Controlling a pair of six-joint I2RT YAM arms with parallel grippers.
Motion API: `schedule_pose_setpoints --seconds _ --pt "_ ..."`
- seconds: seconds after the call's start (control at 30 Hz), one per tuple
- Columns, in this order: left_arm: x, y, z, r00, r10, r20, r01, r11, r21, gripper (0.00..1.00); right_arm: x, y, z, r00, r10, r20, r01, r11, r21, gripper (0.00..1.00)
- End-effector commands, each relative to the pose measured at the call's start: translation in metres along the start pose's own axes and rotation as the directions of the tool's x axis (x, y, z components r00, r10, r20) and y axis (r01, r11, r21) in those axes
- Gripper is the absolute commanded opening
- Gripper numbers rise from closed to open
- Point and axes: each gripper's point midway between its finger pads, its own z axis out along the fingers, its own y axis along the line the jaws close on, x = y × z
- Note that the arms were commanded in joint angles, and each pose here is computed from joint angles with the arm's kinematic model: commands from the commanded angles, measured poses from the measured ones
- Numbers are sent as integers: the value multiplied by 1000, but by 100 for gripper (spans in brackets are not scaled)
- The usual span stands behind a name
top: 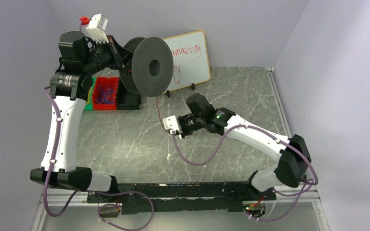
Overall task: Wrap the cables
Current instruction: Wrap the cable around the cable reel.
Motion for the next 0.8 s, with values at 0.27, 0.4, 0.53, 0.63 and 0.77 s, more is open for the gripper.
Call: schedule_pose_setpoints --seconds 0.27,0.4,0.53,0.63,0.77 --pt "48 45 17 953 287 -96 -301 928 -220 3 -148 -42 -65 991 -106 81 105 994 13 0" --pt "68 48 17 898 407 -165 -434 881 -189 2 -159 -65 -76 993 -98 62 92 991 101 0" --pt "86 36 15 822 528 -213 -552 830 -75 2 -145 -101 -86 998 -65 5 62 967 246 0" --pt "95 24 10 788 575 -219 -586 810 20 3 -120 -129 -95 1000 10 -23 -2 943 331 0" --pt "101 8 3 762 612 -211 -601 790 121 2 -87 -155 -108 996 74 -58 -44 915 401 0"
